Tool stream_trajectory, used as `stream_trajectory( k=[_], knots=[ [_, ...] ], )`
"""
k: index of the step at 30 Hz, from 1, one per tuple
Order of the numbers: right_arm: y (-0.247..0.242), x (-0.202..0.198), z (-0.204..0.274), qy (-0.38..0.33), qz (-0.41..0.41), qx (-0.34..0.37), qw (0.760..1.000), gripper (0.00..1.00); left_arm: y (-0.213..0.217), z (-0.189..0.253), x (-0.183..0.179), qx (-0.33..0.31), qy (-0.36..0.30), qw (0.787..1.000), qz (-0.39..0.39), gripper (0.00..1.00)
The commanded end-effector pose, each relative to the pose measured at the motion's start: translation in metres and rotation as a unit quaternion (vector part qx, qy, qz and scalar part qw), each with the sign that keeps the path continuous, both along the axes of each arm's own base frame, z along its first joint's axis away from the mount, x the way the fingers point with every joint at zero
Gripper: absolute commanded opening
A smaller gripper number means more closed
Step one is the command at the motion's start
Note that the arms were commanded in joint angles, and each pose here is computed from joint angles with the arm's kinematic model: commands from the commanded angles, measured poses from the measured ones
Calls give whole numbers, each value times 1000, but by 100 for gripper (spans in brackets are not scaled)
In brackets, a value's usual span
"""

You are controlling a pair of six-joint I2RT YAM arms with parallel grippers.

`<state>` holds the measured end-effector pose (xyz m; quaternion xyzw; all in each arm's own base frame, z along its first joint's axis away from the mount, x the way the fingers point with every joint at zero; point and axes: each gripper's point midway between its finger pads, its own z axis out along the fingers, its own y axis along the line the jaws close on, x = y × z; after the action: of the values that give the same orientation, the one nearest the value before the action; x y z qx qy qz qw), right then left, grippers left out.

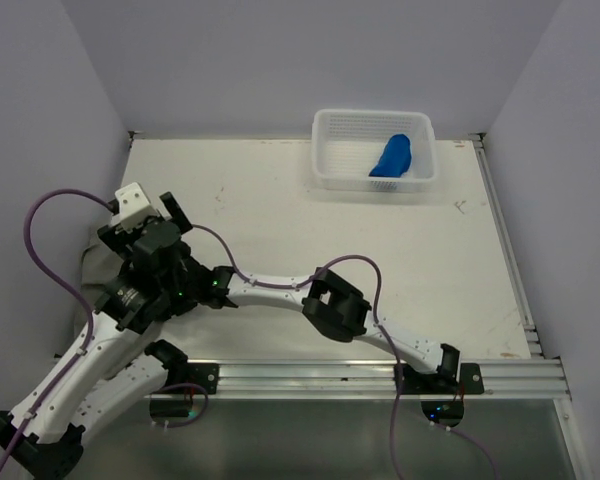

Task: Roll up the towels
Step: Move the towel to the center of the board

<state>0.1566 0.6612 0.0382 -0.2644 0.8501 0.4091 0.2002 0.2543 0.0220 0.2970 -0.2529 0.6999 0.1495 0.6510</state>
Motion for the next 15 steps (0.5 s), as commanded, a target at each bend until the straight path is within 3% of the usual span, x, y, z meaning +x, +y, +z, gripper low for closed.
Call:
stream_trajectory(
  k=[1,9,15],
  knots=[
    [-4,-9,-30,15,-3,-37,999,49,-1,11,2,-23,-25,999,1,100],
    [-16,1,-41,9,-29,-64,997,1,-5,11,4,-25,-25,999,-13,100],
    [-46,21,-35,17,-49,-75,996,0,-7,10,5,-24,-23,999,-18,100]
  ],
)
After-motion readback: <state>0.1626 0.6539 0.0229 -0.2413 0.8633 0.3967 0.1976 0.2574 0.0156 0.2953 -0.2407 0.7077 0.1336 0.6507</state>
